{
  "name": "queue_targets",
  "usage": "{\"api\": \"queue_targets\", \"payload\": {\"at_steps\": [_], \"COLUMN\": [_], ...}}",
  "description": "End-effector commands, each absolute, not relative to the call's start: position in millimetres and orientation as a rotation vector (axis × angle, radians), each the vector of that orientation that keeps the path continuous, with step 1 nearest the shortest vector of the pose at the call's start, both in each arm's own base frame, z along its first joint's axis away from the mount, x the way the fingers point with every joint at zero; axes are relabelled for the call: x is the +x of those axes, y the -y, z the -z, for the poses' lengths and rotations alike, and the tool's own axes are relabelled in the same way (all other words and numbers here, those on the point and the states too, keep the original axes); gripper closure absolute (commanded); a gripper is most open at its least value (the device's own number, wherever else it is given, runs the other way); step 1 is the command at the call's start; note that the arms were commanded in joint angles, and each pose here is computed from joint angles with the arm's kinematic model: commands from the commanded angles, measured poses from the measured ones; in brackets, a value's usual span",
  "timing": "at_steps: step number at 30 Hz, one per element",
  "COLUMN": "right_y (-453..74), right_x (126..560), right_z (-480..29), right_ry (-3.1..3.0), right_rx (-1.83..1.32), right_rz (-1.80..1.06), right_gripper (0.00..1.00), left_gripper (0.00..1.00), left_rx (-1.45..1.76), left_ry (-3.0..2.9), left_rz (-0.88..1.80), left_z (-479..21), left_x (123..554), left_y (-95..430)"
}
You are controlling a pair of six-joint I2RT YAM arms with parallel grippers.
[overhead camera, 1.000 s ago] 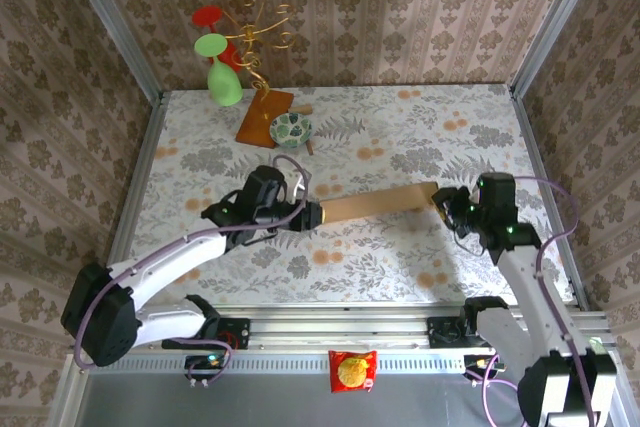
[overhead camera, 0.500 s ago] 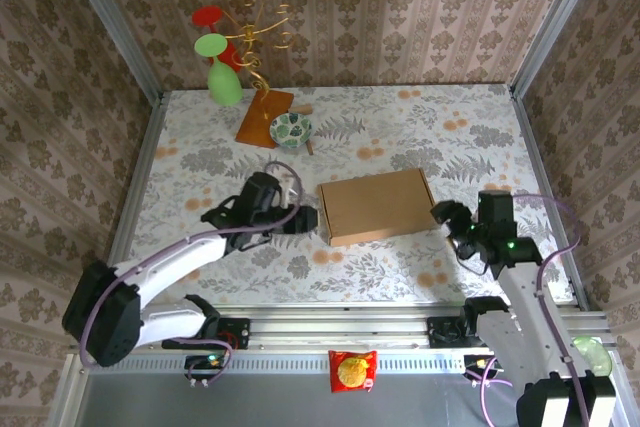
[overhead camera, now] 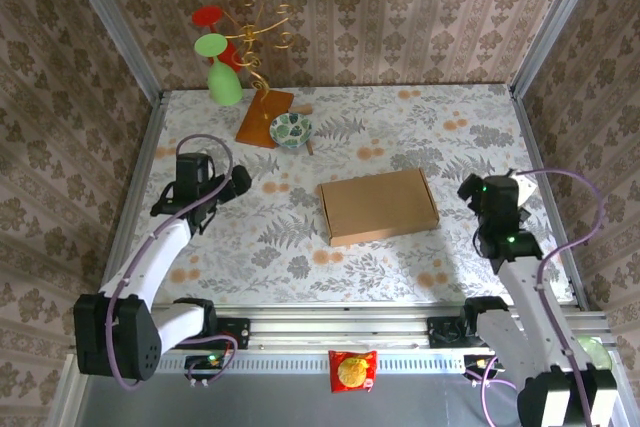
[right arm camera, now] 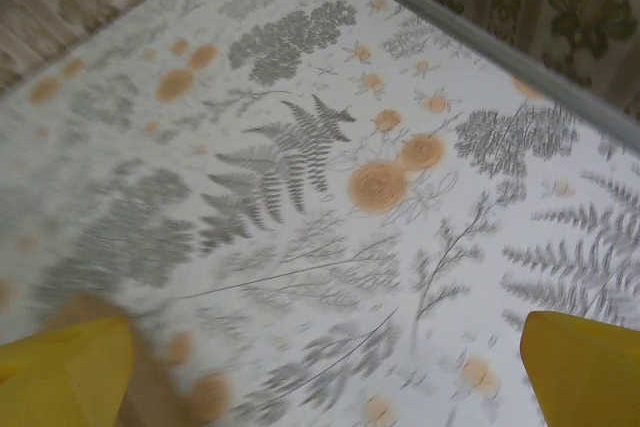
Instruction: Fold the paper box
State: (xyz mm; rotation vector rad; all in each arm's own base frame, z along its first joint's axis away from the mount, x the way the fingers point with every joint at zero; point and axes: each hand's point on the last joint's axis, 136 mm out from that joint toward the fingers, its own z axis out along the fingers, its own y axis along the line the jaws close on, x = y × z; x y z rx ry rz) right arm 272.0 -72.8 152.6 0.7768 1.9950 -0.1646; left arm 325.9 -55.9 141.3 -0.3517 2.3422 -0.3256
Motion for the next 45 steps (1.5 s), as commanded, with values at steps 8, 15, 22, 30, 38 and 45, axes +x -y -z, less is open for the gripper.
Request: {"api": "queue_targets", "payload": {"at_steps": [8,15,22,30,38,45], "right_y": [50,39,25,20,24,24], "right_x": [337,383,388,394,395,394], "right_z": [-122,-124,-110,-100,-100,-101], "right_ry": [-1.963,-1.930,-1.873,-1.885,-1.892,-1.887], "right_rx": [0.296,0.226,0.186,0.151,0.189,0.185], "right_rz": [0.229,0.142,0.069,0.064,0.158,0.159], "right_gripper": [0.00,0.00,0.00,0.00,0.00,0.00], "left_gripper": [0.00,0.00,0.00,0.00,0.00,0.00], "left_rx": [0.059,0.068,0.139,0.024,0.024,0.031], "left_ry": [-2.217,-2.108,-2.001,-1.801,-1.884,-1.885], "left_rz": [-0.014,0.098,0.114,0.007,-0.082,-0.095], "left_z": [-100,-97,-102,-103,-98,-97], "left_x": [363,407,415,382,397,397], "left_y": [12,12,8,-11,-10,-9]}}
